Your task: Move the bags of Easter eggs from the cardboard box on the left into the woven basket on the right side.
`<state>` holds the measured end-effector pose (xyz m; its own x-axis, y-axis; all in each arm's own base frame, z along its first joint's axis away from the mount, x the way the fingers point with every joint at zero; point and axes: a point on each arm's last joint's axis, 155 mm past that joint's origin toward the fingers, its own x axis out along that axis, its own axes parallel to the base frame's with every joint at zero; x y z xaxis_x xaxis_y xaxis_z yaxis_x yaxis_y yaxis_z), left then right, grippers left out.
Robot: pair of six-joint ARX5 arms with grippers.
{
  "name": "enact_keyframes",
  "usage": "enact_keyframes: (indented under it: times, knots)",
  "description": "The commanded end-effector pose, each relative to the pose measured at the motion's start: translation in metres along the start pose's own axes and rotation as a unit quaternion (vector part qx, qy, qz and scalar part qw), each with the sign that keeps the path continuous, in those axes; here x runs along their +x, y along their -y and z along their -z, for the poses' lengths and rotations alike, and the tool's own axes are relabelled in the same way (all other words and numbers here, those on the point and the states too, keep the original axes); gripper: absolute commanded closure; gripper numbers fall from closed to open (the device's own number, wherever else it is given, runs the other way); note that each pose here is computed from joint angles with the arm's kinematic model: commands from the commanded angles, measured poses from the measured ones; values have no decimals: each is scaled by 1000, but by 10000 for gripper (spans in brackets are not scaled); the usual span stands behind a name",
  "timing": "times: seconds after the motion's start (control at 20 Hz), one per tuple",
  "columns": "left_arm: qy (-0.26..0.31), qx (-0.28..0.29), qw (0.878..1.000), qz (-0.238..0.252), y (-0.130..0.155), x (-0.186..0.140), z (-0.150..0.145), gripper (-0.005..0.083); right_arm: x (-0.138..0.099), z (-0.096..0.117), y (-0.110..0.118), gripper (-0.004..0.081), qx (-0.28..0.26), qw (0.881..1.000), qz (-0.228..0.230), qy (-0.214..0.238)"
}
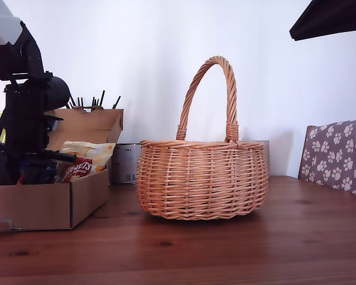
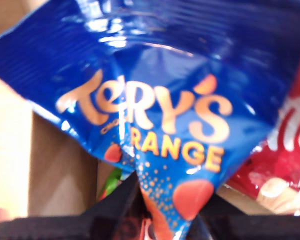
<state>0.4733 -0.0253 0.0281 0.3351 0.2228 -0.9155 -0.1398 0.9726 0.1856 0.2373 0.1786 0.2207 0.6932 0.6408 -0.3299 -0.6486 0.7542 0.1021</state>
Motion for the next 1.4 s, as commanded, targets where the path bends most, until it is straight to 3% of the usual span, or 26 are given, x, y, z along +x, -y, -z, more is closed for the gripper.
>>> enact_keyframes:
  times: [0.0, 0.3, 0.55, 0.65, 0.75, 0.95, 1.05, 1.2, 1.35]
  knots:
    - [-35, 19, 999, -1, 1, 5, 21, 715, 0, -2, -2, 782, -3, 1000, -4, 3]
    - [-2, 15, 999, 33, -4, -60, 10, 715, 0, -2, -2, 782, -3, 1000, -4, 4]
    - [46, 43, 990, 128, 19, -139, 9, 715, 0, -3, -2, 782, -3, 1000, -4, 4]
    - [82, 87, 972, 200, 52, -173, 7, 715, 0, -3, -2, 782, -3, 1000, -4, 5]
    - [108, 142, 943, 280, 95, -199, 10, 715, 0, -4, -2, 782, -4, 1000, -4, 7]
    - [189, 262, 863, 389, 187, -236, 12, 715, 0, -4, -2, 782, -4, 1000, -4, 7]
    - [234, 283, 832, 415, 223, -243, 2, 715, 0, -4, -2, 782, -3, 1000, -4, 7]
    - [268, 293, 809, 434, 263, -235, -5, 715, 0, -4, -2, 782, -3, 1000, -4, 7]
    - [259, 295, 806, 443, 290, -210, 2, 715, 0, -4, -2, 782, -3, 1000, -4, 7]
